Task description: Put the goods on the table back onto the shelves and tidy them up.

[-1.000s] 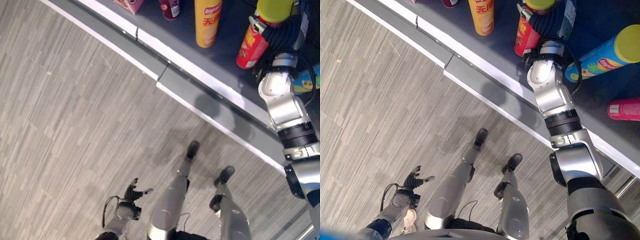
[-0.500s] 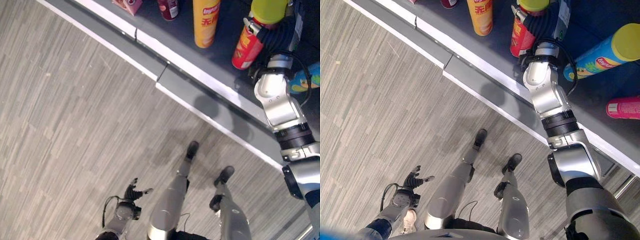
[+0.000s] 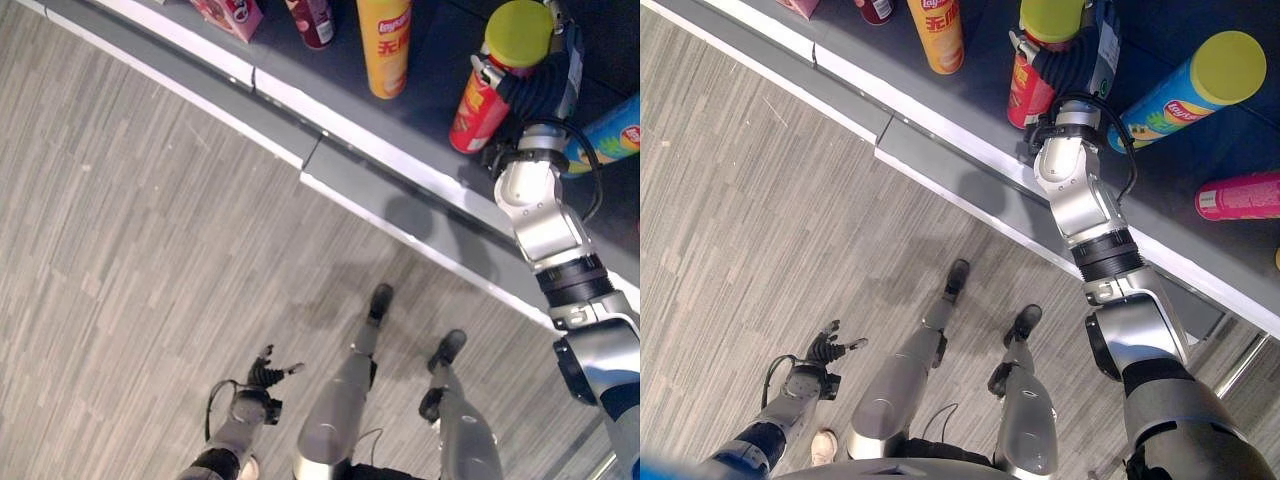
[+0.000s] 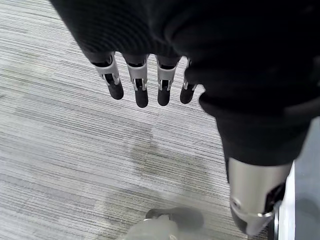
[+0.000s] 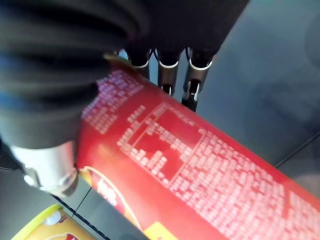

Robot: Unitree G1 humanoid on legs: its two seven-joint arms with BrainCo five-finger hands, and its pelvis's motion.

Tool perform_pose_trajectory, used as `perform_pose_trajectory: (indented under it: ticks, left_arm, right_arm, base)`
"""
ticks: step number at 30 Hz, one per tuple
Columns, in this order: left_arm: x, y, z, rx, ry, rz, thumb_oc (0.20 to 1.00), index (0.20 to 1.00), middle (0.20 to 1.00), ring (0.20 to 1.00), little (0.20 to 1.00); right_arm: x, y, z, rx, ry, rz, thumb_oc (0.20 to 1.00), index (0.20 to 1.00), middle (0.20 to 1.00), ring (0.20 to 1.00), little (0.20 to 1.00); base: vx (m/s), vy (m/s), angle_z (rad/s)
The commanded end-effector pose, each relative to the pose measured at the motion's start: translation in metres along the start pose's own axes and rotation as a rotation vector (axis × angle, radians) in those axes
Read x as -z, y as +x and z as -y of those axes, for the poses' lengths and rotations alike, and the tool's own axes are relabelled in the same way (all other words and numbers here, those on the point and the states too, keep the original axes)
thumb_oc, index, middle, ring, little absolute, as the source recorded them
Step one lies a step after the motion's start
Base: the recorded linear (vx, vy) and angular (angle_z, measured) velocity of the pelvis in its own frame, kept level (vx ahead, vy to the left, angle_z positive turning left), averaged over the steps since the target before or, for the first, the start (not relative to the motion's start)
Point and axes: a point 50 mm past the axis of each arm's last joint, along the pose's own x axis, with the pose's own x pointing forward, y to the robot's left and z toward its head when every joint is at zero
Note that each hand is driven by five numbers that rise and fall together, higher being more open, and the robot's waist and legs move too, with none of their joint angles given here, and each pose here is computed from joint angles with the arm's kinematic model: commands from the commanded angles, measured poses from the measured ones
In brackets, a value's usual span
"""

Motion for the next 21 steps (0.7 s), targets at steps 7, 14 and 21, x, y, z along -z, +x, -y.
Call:
perform_pose_trajectory:
  ticks: [7, 14, 21]
  left_arm:
    - [0.021, -0.006, -0.003, -0.007, 0.011, -0.078, 1.0, 1.0, 1.0, 1.0, 1.0]
    - [0.02, -0.004, -0.004, -0.013, 0.006, -0.083, 1.0, 1.0, 1.0, 1.0, 1.0]
    - [0.025, -0.004, -0.011, -0.026, 0.0, -0.123, 1.0, 1.0, 1.0, 1.0, 1.0]
  right_arm:
    - [-0.015, -0.004, 0.002, 0.005, -0.016, 0.117, 1.0, 1.0, 1.0, 1.0, 1.0]
    - [-0.024, -0.01, 0.013, 0.048, -0.017, 0.182, 1.0, 1.0, 1.0, 1.0, 1.0]
    - [-0.035, -0.049, 0.026, -0.072, 0.049, 0.28, 1.0, 1.0, 1.0, 1.0, 1.0]
  base:
    - [0.0, 0.0, 0.0]
    - [0.0, 0.0, 0.01]
    - [0.0, -0.007, 0.0]
